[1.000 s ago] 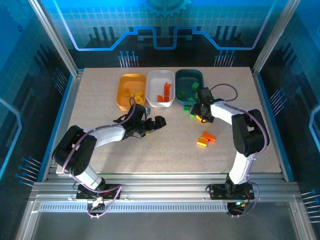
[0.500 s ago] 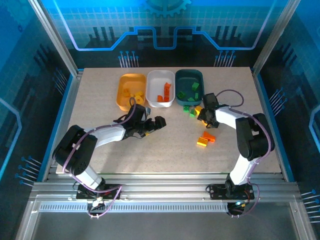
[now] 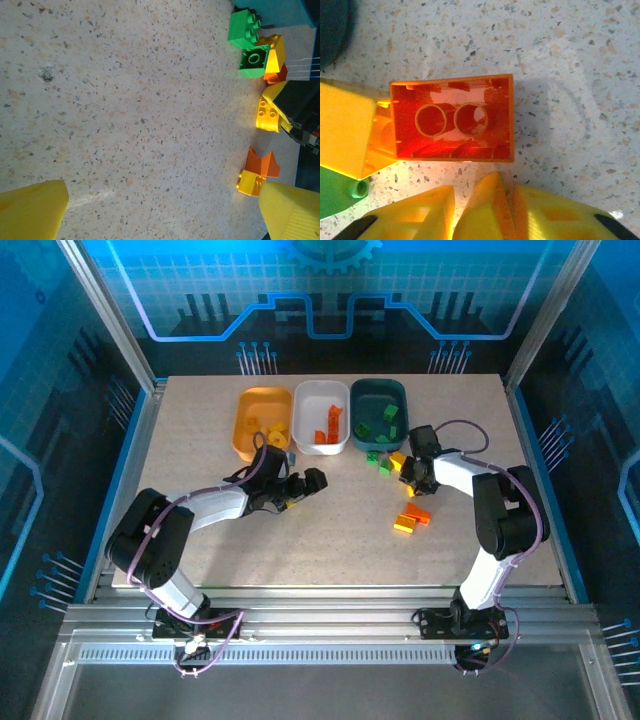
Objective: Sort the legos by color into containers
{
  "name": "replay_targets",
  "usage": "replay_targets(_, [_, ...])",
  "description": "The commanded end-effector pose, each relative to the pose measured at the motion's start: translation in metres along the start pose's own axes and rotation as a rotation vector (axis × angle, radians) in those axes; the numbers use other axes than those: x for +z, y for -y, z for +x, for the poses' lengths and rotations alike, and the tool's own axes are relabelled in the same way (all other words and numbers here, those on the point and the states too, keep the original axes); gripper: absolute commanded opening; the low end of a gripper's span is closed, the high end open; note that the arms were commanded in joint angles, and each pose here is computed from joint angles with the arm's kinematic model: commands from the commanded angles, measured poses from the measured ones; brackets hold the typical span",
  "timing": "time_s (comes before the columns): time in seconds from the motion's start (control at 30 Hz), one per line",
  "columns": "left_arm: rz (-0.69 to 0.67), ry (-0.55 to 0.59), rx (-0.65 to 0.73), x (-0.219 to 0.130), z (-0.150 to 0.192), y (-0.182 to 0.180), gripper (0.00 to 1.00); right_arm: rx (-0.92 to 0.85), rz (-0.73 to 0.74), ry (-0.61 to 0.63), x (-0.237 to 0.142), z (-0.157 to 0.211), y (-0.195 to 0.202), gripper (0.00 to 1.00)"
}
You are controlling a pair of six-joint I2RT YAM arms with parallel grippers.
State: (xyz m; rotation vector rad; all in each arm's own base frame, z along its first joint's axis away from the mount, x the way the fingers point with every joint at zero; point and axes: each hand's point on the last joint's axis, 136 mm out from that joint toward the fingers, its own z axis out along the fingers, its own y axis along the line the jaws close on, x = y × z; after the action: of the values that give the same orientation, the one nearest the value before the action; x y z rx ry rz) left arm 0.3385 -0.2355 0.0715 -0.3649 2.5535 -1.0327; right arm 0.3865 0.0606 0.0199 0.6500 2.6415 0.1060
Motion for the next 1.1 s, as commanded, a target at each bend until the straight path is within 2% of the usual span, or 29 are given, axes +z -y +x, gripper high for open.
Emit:
replay_targets(0.0, [0.019, 0.003, 0.027, -0.008, -0.001, 0.007, 0.99, -0.019, -0.021, 0.0, -0.006, 0.006, -0.003, 0.3])
replay_targets(0.17, [0.01, 0.039, 0.001, -0.02, -0.013, -0.001, 0.99, -0.051, -0.057, 0.026, -0.027, 0.012, -0.012, 0.25])
replay_targets(0.27, [0.018, 0.112, -0.114, -0.043, -0.034, -0.022, 0.99, -0.142, -0.051, 0.072, -0.053, 0.023, -0.027, 0.25])
replay_targets(0.37, [-0.044, 0.211, -0.239, -0.07, -0.052, -0.057, 0.99, -0.217, -0.083, 0.13, -0.083, 0.029, -0.053, 0.25])
replay_targets(0.43, [-0.1, 0.278, -0.311, -0.089, -0.058, -0.081, 0.99, -0.269, -0.163, 0.171, -0.102, 0.032, -0.087, 0.25])
replay_targets(0.57, [-0.086, 0.335, -0.481, -0.108, -0.057, -0.116, 0.99, -0.478, -0.422, 0.153, -0.128, 0.058, -0.199, 0.26])
replay_targets(0.67, [-0.037, 0.307, -0.557, -0.106, -0.049, -0.127, 0.99, -0.56, -0.564, 0.153, -0.129, 0.072, -0.267, 0.26])
replay_targets(0.77, [-0.003, 0.247, -0.577, -0.101, -0.039, -0.127, 0.99, -0.614, -0.649, 0.127, -0.119, 0.077, -0.32, 0.25])
replay_targets(0.9, [0.019, 0.216, -0.57, -0.102, -0.03, -0.125, 0.99, -0.665, -0.696, 0.141, -0.102, 0.073, -0.363, 0.24])
replay_targets(1.07, [0.015, 0.222, -0.522, -0.111, -0.026, -0.119, 0.99, -0.682, -0.693, 0.122, -0.081, 0.067, -0.392, 0.25])
